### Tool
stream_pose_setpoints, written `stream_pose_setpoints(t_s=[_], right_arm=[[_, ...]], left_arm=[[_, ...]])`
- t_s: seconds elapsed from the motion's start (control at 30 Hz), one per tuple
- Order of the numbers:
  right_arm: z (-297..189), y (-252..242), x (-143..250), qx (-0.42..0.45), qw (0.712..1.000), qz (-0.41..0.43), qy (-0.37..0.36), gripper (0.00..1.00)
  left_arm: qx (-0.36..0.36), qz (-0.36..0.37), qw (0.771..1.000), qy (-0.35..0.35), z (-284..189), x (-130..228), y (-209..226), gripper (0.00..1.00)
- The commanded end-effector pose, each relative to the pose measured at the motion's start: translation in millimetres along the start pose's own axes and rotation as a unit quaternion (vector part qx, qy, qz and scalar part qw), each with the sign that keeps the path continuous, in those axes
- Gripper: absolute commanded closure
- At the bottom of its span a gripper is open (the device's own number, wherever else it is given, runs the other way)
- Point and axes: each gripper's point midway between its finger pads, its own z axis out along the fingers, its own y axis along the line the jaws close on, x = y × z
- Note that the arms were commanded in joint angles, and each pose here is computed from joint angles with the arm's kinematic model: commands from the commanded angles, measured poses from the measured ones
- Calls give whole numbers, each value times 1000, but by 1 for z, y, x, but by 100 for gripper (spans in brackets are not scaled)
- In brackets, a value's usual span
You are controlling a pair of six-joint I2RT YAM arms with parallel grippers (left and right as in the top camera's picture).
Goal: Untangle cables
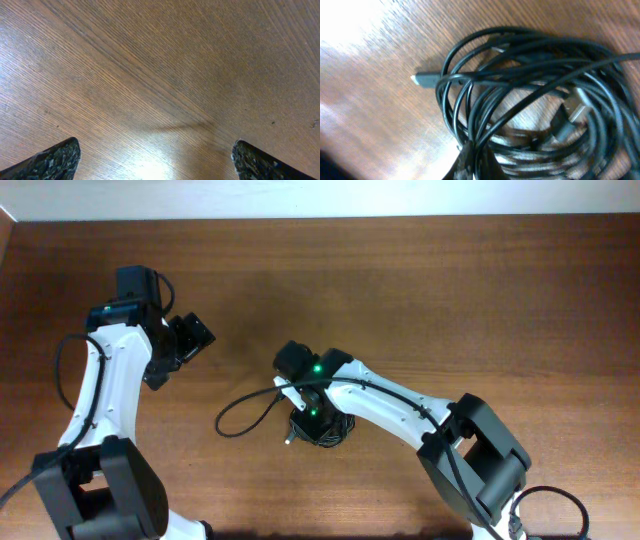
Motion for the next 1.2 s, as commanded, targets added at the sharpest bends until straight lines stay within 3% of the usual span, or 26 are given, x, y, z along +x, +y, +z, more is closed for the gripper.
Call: stream_pose_setpoints(t_s=[0.0, 0.07, 0.2, 0.37, 0.47, 0.6, 0.73, 0.83, 0.93, 1.03, 1.17], right_arm=[[-68, 15, -36, -13, 996, 48, -79, 96], [-121, 20, -48, -20, 990, 62, -123, 96], [-226, 19, -54, -35, 969, 113, -218, 96], [-298, -2, -43, -13, 937, 173, -303, 96], [-314, -35, -30, 41, 902, 278, -329, 96], [-367, -29, -25, 13, 877, 270, -398, 96], [-479, -10, -11, -24, 801, 234, -550, 96], [-583, 13, 23, -54, 702, 188, -684, 96], [-651, 26, 64, -68, 616, 166, -767, 96], [-676, 34, 85, -79, 581, 152, -796, 96], [-670, 30, 86, -62, 590, 158, -790, 96]], left_arm=[[-9, 8, 1000, 20, 11, 5, 1, 1], [22, 30, 998, 51, 15, 18, -14, 1], [150, 168, 968, 109, 7, 56, -68, 1], [155, 216, 956, 123, 6, 85, -91, 1], [149, 243, 950, 126, 6, 99, -101, 1], [117, 264, 951, 110, 10, 102, -100, 1], [114, 265, 951, 110, 11, 104, -101, 1], [114, 265, 951, 110, 11, 104, -101, 1], [114, 265, 951, 110, 11, 104, -101, 1], [114, 265, 951, 110, 10, 104, -101, 1], [114, 265, 951, 110, 11, 104, -101, 1]])
